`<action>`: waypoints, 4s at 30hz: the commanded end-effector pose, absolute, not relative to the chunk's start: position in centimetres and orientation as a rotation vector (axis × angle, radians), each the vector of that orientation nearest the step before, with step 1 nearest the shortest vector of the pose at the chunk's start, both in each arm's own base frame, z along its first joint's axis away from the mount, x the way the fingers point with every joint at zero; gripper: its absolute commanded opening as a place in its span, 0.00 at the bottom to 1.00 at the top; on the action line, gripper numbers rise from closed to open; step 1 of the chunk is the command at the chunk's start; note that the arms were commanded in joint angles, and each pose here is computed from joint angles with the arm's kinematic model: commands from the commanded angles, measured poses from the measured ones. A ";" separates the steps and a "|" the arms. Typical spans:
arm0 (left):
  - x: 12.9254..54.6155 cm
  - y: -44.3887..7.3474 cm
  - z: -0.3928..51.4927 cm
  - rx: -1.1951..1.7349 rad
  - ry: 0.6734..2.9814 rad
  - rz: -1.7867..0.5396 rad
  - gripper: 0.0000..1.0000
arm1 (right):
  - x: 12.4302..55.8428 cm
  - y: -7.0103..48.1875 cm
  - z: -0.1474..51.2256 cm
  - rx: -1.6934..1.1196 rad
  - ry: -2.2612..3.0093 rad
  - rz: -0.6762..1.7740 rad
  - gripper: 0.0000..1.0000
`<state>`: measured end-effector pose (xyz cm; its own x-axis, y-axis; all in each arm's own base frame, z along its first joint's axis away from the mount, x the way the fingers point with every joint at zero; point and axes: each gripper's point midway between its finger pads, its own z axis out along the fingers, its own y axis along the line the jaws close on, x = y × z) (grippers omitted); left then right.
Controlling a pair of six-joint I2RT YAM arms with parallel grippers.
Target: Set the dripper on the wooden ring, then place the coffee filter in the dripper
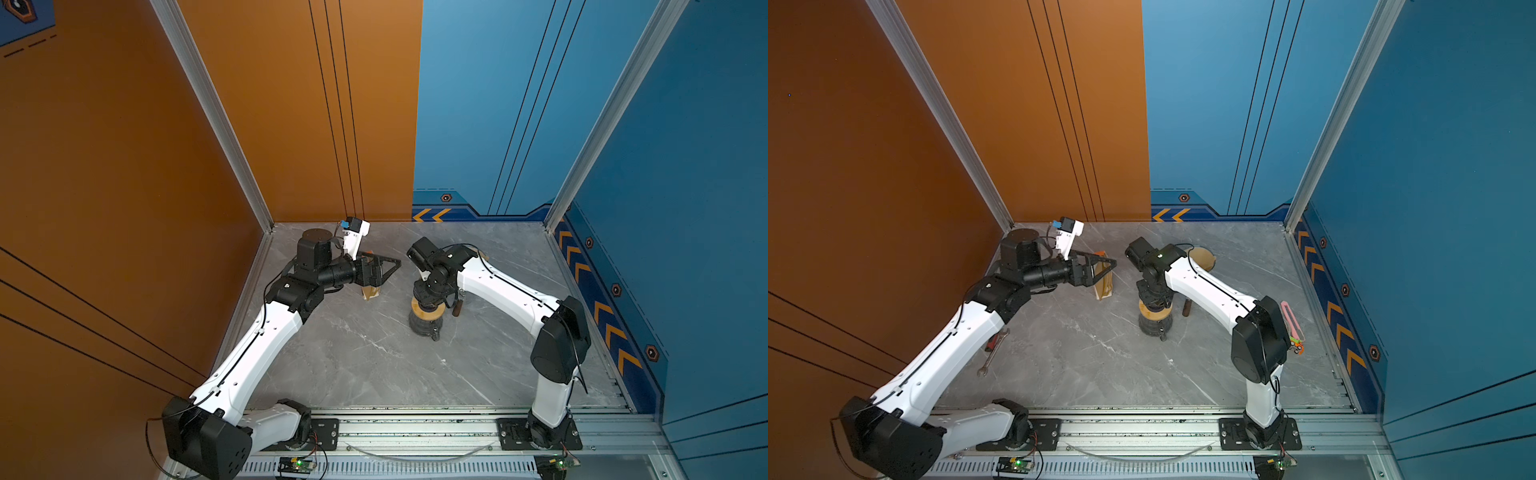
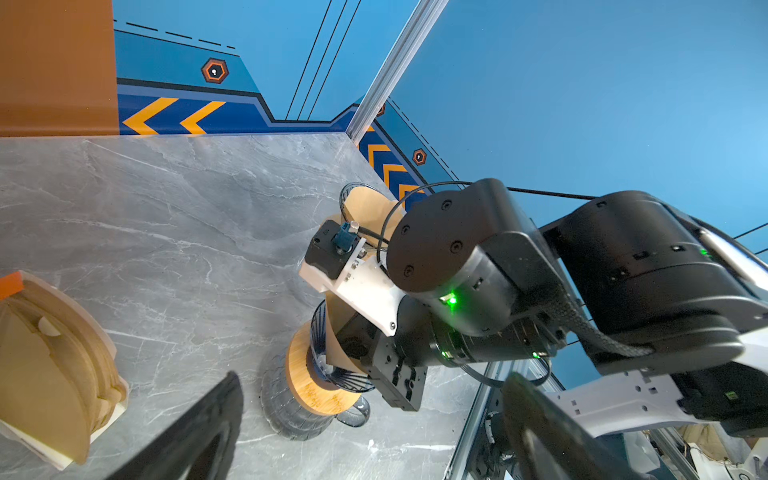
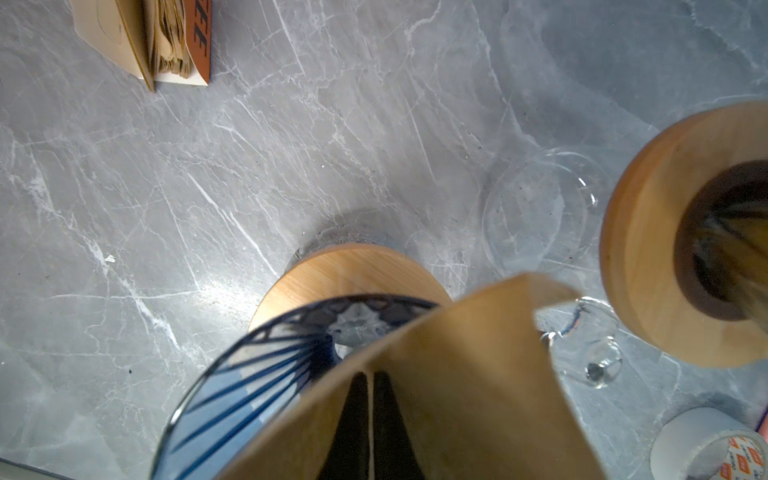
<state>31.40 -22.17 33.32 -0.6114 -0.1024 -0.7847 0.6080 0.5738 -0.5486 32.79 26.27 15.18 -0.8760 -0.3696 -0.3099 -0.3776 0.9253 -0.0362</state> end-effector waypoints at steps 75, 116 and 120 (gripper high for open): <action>30.8 -22.4 33.4 0.420 1.971 -1.110 0.98 | 33.4 27.0 14.3 -0.597 2.860 0.251 0.21; 31.3 -22.7 32.0 0.406 2.040 -1.096 0.98 | 33.8 27.3 17.3 -0.610 2.797 0.212 0.25; 31.3 -22.9 31.8 0.409 2.047 -1.094 0.98 | 33.8 27.2 17.7 -0.605 2.788 0.212 0.20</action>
<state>31.44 -22.58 31.82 -0.6524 -0.0812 -0.7535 0.5843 0.5794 -0.5683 33.83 27.79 14.98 -0.8825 -0.3981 -0.2505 -0.4318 0.8968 0.0959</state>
